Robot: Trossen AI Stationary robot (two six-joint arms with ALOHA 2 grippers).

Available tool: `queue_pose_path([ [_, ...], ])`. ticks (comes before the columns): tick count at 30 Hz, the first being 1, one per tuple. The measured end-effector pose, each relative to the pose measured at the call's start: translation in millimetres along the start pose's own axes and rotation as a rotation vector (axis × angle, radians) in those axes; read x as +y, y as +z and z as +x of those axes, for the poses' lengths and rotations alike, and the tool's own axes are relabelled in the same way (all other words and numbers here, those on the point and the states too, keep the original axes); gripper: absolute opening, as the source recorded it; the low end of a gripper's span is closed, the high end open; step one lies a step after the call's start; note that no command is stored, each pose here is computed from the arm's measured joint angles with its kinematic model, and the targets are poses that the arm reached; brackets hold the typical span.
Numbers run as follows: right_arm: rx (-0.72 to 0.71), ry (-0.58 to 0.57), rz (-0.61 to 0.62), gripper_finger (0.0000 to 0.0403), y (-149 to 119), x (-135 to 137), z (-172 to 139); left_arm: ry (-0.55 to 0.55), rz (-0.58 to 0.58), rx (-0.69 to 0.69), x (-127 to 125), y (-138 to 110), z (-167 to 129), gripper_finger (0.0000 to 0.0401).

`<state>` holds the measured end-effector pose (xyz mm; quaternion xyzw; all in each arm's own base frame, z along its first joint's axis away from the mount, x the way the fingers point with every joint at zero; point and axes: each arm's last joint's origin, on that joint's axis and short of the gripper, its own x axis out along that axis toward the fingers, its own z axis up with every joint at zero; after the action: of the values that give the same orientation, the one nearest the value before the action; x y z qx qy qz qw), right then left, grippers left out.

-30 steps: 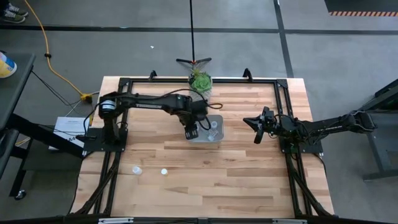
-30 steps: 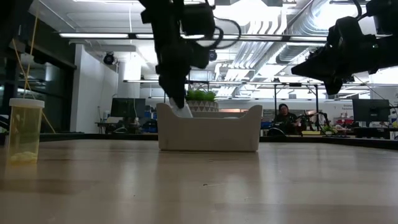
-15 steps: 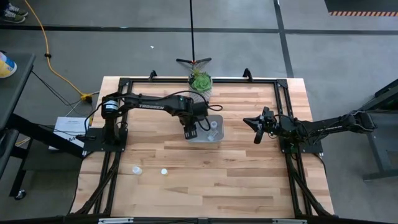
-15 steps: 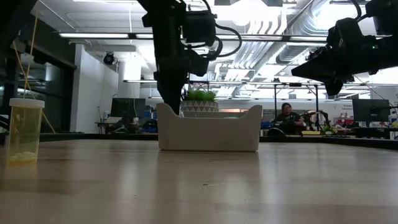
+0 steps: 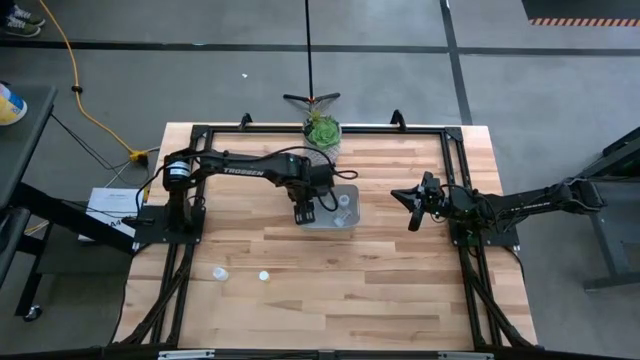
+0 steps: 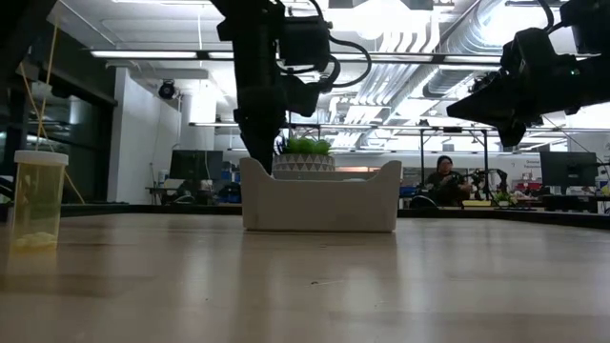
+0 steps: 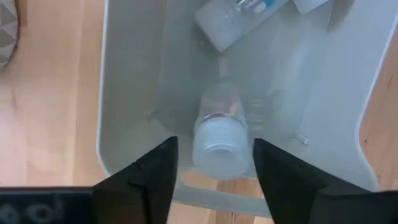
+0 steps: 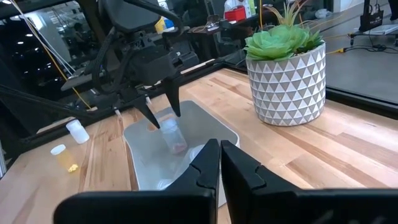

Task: Pick and place pill bottles into a basket
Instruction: Put the transparent pill bottle into the gray bin, then put the yellow pill bottle into the gray bin

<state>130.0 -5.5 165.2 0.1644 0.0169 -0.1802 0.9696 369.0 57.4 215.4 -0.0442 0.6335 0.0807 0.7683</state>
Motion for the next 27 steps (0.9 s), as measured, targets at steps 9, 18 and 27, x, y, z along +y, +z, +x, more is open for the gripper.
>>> queue_pose_path([
  [9, 0.001, 0.0, 0.0, 0.0003, 0, 0, 0, 0.016, -0.005, 0.027, 1, 5, -23, 0.0323],
  [18, 0.001, 0.0, 0.0, 0.0004, 0, 0, 0, -0.066, -0.087, 0.025, -5, 14, -96, 0.0325],
  [27, 0.004, 0.008, 0.041, 0.0001, 0, 0, 0, -0.164, -0.149, 0.219, -56, -8, -111, 0.0306],
])
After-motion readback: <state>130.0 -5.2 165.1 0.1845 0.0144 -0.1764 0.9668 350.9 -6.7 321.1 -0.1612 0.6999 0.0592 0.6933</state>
